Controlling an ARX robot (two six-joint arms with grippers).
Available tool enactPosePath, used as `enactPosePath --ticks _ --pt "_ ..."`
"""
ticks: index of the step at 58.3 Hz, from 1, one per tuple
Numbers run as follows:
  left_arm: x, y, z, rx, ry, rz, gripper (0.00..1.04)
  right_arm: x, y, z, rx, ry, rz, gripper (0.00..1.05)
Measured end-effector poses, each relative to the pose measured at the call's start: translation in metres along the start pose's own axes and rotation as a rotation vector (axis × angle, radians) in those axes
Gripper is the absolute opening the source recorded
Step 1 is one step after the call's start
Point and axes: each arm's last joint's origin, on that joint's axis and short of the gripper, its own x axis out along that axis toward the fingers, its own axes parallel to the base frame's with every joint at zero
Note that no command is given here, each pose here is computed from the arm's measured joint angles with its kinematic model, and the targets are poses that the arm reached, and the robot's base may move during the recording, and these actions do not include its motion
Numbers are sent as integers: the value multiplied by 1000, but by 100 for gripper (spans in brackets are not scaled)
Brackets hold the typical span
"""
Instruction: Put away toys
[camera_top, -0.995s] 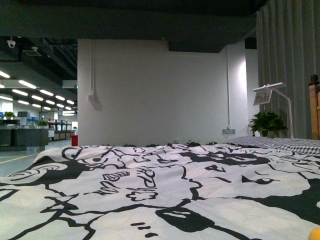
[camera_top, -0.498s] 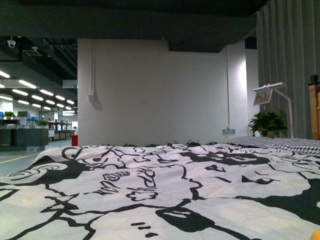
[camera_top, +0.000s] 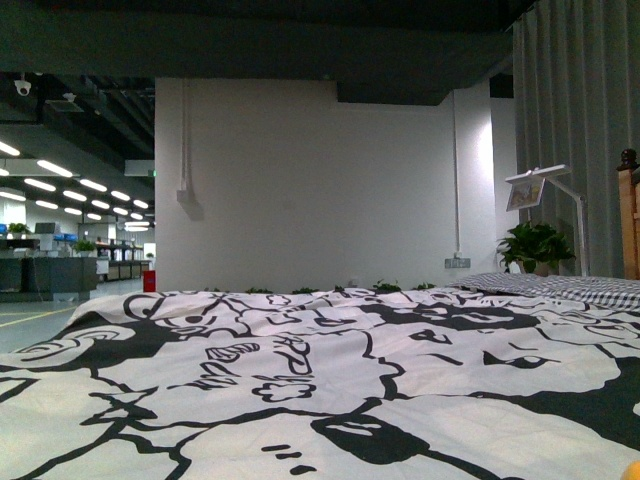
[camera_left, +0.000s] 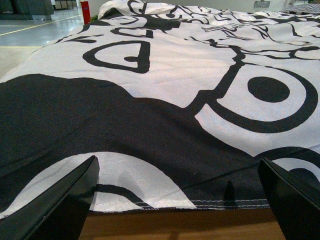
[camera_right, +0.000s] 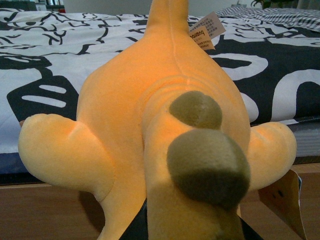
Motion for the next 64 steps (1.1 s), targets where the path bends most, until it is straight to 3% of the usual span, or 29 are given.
enactPosePath --ticks 64 --pt "0 0 0 0 1 1 98 0 0 -1 -2 7 -5 7"
